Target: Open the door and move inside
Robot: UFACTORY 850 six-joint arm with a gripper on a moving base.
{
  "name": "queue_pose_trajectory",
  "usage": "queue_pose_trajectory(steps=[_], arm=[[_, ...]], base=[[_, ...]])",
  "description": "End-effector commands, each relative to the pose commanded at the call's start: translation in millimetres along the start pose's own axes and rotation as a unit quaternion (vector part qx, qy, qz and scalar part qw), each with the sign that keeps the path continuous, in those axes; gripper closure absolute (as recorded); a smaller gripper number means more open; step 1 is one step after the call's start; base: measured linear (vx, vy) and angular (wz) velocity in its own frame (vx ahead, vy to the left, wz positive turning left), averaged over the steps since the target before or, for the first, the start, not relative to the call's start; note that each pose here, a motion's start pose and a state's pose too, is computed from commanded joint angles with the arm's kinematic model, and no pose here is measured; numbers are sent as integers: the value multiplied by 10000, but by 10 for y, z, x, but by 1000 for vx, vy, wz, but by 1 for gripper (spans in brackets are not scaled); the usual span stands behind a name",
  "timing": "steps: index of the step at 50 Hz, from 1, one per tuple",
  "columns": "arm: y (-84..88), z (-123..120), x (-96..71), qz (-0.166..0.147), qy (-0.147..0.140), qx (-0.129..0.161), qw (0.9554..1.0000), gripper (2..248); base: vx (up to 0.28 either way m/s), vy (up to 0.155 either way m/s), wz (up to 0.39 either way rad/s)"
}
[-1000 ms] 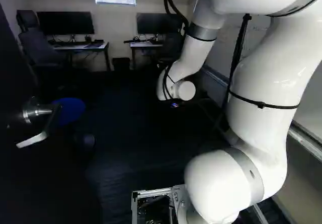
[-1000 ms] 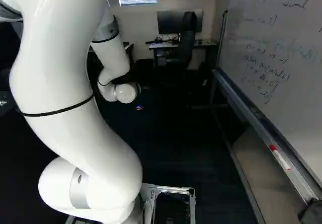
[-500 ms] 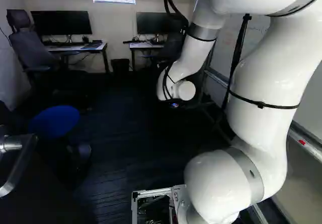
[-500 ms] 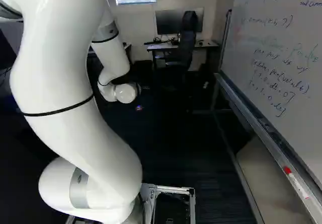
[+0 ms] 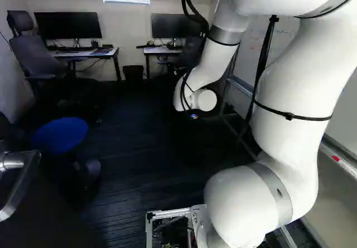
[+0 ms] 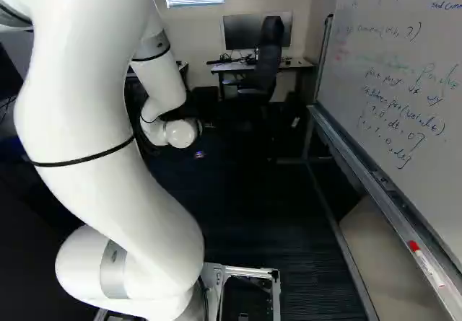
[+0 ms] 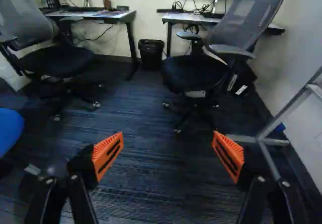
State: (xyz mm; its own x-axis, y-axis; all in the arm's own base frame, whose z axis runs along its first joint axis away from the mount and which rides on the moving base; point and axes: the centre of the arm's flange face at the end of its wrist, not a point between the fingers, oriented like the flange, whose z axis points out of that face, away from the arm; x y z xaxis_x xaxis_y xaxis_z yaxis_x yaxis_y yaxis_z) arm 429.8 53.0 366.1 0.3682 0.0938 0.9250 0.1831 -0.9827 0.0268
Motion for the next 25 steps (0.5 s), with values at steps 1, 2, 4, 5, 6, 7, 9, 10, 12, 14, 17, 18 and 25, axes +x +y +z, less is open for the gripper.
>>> queue_pose_trajectory(steps=[1, 2, 4, 5, 6, 7, 9, 10, 12, 14, 17, 18, 25], arm=[[0, -2, 0, 0, 0, -1, 10000, 3], [1, -4, -1, 1, 1, -2, 10000, 3], [2, -9, -2, 3, 2, -5, 10000, 3], [3, -13, -2, 4, 2, -6, 10000, 3], [4, -17, -3, 5, 3, -8, 10000, 3], [5, -21, -4, 6, 3, -10, 10000, 3], [8, -31, -5, 9, 5, -15, 10000, 3], [9, -36, -6, 10, 6, -18, 10000, 3], [12, -48, -9, 14, 8, -24, 10000, 3], [16, -62, -11, 18, 10, -30, 10000, 3], [21, -86, -16, 24, 14, -42, 10000, 3], [24, -97, -18, 27, 16, -47, 10000, 3], [41, -171, -34, 48, 28, -83, 9999, 3]], base=[[0, 0, 0], [0, 0, 0], [0, 0, 0], [0, 0, 0], [0, 0, 0], [0, 0, 0], [0, 0, 0], [0, 0, 0], [0, 0, 0], [0, 0, 0], [0, 0, 0], [0, 0, 0], [0, 0, 0]])
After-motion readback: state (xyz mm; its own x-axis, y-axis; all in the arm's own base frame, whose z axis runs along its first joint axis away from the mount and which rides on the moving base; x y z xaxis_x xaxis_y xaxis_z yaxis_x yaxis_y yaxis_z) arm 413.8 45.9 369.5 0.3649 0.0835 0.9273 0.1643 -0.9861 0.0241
